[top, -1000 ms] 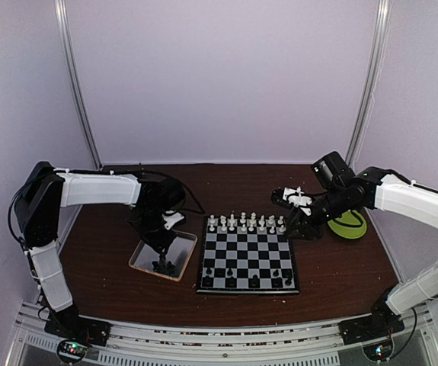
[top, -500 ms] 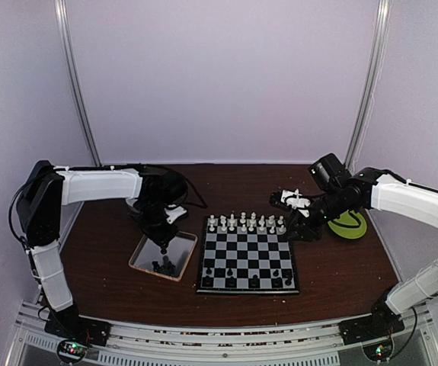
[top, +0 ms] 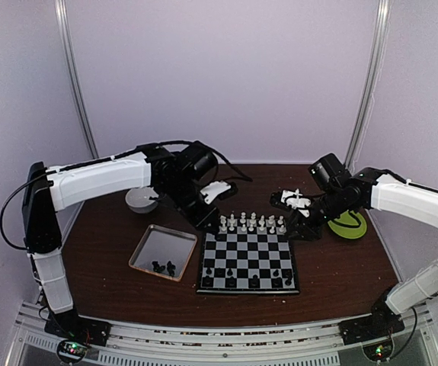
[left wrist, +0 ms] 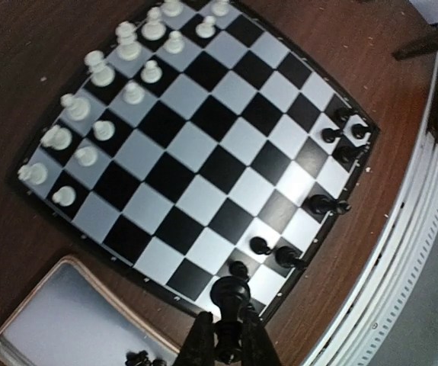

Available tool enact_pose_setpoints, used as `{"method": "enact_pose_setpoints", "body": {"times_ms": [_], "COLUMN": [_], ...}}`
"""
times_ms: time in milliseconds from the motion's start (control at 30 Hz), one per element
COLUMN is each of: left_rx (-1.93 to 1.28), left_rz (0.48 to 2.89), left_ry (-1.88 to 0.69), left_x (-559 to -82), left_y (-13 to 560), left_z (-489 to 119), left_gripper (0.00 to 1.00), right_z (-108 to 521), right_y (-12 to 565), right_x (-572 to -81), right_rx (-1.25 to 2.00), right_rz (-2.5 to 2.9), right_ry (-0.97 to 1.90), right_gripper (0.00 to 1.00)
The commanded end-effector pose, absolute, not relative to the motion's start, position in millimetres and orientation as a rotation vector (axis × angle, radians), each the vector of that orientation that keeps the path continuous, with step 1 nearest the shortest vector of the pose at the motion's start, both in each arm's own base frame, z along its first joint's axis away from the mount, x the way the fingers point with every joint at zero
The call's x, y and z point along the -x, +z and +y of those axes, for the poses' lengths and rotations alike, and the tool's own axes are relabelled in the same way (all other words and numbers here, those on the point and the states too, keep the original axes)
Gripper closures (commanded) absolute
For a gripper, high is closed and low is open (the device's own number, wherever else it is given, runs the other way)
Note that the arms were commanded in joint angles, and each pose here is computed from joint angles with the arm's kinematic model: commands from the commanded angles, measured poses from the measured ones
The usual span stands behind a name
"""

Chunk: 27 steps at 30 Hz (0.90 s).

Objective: Set up the chess pieces on the board
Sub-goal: Place the king at e8.

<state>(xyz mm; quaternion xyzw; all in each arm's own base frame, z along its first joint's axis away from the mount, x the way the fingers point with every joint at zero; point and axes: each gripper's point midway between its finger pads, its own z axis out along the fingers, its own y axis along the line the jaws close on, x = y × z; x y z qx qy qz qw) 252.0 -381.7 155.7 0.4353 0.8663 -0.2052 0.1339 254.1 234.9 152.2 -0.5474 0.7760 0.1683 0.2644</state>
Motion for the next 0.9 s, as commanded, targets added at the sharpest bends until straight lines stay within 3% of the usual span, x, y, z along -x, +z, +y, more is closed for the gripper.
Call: {"method": "enact_pose_setpoints", "body": {"times_ms": [0, 333, 867], "left_rx": [-1.430, -1.680, -2.012], "left_rz": [2.429, 2.282, 2.078], "left_ry": [-0.754, -0.662, -0.388], "left_x": [-229, -198, -180], "left_y": [151, 137, 98], "left_z": [-415, -437, -459], "left_gripper": [0.91, 0.91, 0.88], "right_z": [221, 178, 162], "right_y": [153, 166, 182], "right_x": [-269, -316, -330], "right_rx": [1.432, 1.204, 0.969], "right_rz": [2.100, 2.111, 2.203], "right_ry": [0.302, -0.060, 0.173], "right_gripper": [0.60, 0.60, 0.60]}}
